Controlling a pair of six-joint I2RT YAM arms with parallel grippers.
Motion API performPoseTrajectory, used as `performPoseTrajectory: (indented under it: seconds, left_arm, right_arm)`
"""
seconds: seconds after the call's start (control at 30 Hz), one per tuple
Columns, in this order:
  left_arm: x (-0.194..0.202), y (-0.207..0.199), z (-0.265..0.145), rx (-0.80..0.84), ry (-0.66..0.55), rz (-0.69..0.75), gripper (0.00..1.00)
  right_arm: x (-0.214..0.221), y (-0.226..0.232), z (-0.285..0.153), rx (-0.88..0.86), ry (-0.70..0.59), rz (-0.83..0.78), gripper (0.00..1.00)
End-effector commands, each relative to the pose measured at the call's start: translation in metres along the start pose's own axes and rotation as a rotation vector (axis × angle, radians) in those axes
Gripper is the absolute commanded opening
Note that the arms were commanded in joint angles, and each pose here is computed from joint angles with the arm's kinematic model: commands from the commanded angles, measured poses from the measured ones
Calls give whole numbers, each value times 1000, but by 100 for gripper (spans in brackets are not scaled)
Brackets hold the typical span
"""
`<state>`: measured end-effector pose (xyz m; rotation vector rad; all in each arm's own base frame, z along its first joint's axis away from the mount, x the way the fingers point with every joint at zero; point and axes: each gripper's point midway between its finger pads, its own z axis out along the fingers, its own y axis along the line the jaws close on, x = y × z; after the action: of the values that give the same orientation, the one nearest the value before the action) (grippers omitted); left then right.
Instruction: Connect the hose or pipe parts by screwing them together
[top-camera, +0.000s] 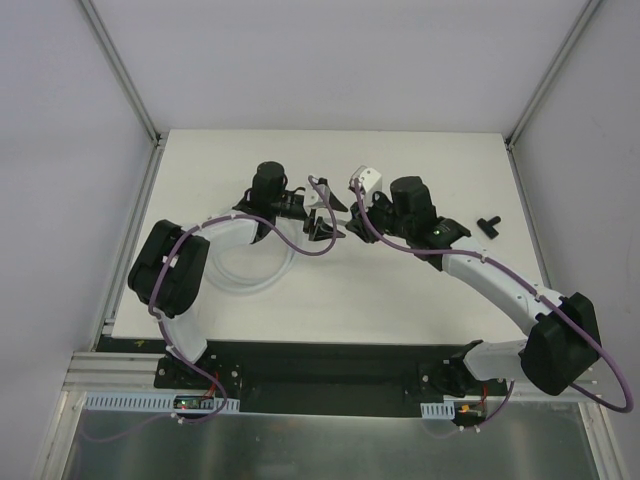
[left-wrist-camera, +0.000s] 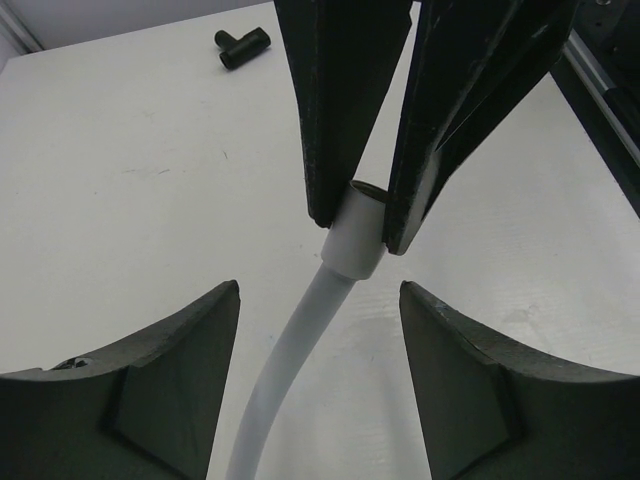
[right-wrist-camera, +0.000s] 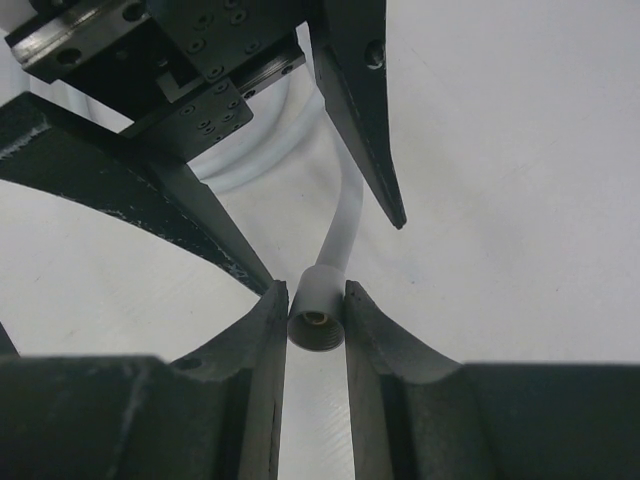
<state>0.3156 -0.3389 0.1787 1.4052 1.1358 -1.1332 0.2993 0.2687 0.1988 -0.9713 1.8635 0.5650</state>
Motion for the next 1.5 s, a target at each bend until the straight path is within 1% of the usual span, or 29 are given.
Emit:
performPoseTrajectory:
  seconds: [0.0,0.1,0.43,0.47,0.7,0.8,1.0,1.27,1.47]
  left_arm:
    - [-25,-6,5,93,-67,77,60]
    - [-28,-8,6,118,-76,65,54]
    - [-29,-11,6,140,-79,49,54]
    - [-28,-10,6,140,-78,45,54]
    - [-29,-9,8,163,-83,42,54]
    - [-28,-8,9,166,-84,38,50]
    - [-29,-6,10,178,-87,36,47]
    - [-31,-7,10,193,-95,39,46]
    - [-36,-6,11,202,-106,42,49]
  right_arm:
    - [-34,-1,-4,-14,-110,-9,1]
    - [-33,-1,-4,-13,-108,-7,1]
    - [-26,0,-2,-14,-95,16,1]
    - [-33,-2,-2,-9,-121,11,1]
    - [-34,-1,-2,-12,-124,14,1]
    - [-34,-1,-2,-10,-124,13,1]
    - [-33,-2,-2,-11,-124,18,1]
    - [-32,-3,-2,-7,-123,24,1]
    - [-30,-3,-3,-11,-124,32,1]
